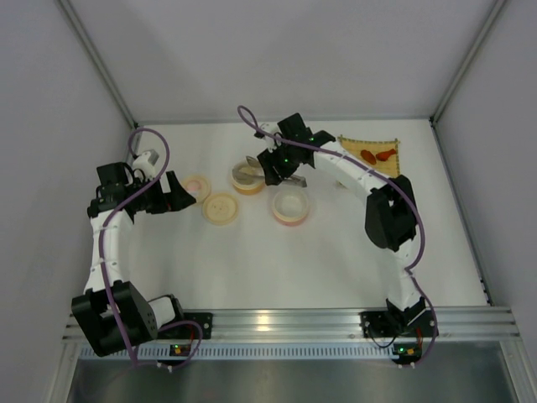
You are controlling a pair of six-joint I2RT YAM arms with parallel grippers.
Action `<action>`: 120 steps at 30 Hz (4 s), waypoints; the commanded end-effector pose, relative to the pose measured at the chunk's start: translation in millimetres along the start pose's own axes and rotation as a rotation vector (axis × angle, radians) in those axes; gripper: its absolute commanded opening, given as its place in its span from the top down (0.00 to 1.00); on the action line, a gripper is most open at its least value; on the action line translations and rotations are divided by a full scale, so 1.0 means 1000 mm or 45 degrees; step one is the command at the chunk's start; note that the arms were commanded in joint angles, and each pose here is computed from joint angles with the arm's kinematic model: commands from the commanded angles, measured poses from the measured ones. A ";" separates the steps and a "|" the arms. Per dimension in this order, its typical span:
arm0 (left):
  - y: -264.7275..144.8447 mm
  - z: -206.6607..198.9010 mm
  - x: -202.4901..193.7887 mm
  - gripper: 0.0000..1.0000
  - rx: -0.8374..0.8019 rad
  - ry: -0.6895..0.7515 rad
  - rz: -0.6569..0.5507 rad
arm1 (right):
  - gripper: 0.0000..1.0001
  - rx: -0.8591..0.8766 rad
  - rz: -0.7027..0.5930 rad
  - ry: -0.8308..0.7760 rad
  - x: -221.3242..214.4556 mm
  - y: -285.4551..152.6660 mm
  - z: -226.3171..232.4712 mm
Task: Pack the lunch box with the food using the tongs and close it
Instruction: Place the fake food in the packing box, then pick up the fake food from the plate.
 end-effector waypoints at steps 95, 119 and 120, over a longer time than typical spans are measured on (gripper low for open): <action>0.000 0.005 -0.011 0.02 -0.001 0.145 0.002 | 0.50 -1.053 -0.495 1.368 -0.103 -0.164 -0.257; 0.003 0.006 -0.011 0.02 -0.010 0.130 0.004 | 0.52 -1.023 -0.430 1.367 -0.100 -0.142 -0.245; 0.003 0.006 -0.011 0.02 -0.011 0.132 0.004 | 0.52 -1.020 -0.420 1.370 -0.102 -0.141 -0.244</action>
Point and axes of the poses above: each gripper's point midway between its finger pads, its own y axis out along the fingers, its own z axis along the line the jaws close on, x = y × z, the point moved 5 cm from there along -y, back along the fingers, and after that the axes turned 8 degrees about y, right-handed, at the moved point
